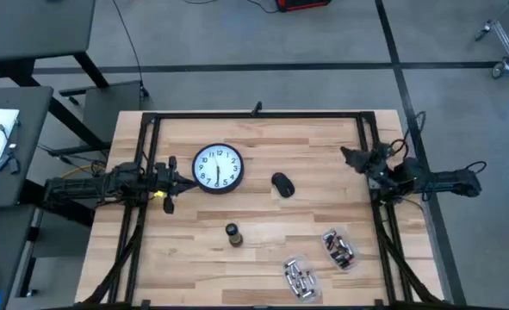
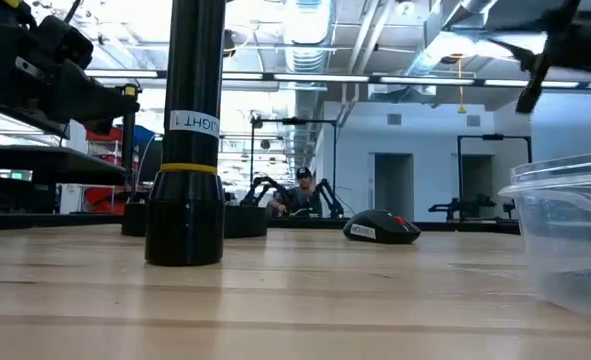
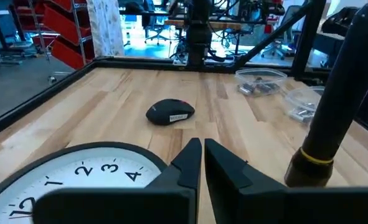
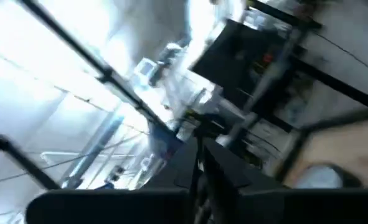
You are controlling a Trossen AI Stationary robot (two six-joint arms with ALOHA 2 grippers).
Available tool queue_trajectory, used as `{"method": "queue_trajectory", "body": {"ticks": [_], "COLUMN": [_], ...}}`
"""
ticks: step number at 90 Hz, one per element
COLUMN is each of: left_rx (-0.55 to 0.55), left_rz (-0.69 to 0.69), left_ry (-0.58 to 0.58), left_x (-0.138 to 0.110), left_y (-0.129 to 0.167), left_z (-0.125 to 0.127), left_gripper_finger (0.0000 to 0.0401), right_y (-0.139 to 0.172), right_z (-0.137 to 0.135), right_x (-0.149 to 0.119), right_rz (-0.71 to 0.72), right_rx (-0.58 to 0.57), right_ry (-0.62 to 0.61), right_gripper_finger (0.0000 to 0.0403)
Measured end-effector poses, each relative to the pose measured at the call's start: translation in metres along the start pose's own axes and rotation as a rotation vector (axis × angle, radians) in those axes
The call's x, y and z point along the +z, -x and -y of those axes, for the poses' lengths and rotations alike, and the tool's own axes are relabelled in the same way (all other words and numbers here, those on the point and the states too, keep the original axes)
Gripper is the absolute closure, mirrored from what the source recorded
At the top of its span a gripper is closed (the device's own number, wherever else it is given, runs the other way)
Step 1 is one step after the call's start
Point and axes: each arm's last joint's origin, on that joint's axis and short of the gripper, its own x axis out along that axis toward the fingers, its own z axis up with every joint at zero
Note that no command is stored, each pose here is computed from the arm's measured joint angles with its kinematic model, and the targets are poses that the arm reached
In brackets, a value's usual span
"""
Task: Insert battery
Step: Open the black flashlight battery compartment
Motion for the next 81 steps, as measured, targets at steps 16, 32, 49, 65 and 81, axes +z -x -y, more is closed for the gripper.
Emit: {"method": "queue_trajectory", "body": {"ticks": [16, 32, 49, 65, 81], "left_rx": [0.0, 0.001, 0.002, 0.006, 0.006], "left_rz": [0.0, 0.0, 0.001, 0.006, 0.054], "left_ry": [0.044, 0.083, 0.107, 0.107, 0.109], "left_x": [0.0, 0.0, 0.0, 0.0, 0.006], "left_y": [0.0, 0.0, 0.0, 0.0, 0.0], "left_z": [0.0, 0.0, 0.0, 0.0, 0.0], "left_gripper_finger": [0.0401, 0.0401, 0.0401, 0.0401, 0.0401], "right_y": [-0.029, -0.058, -0.08, -0.085, -0.09], "right_z": [-0.033, -0.061, -0.077, -0.055, -0.034], "right_x": [0.012, 0.023, 0.024, -0.02, -0.085], "right_rz": [-0.093, -0.203, -0.417, -0.782, -0.992], "right_rx": [0.062, -0.004, -0.067, -0.164, -0.189], "right_ry": [0.189, 0.51, 0.819, 0.76, 0.737], "right_gripper_finger": [0.0266, 0.0137, 0.0063, 0.0064, 0.008]}}
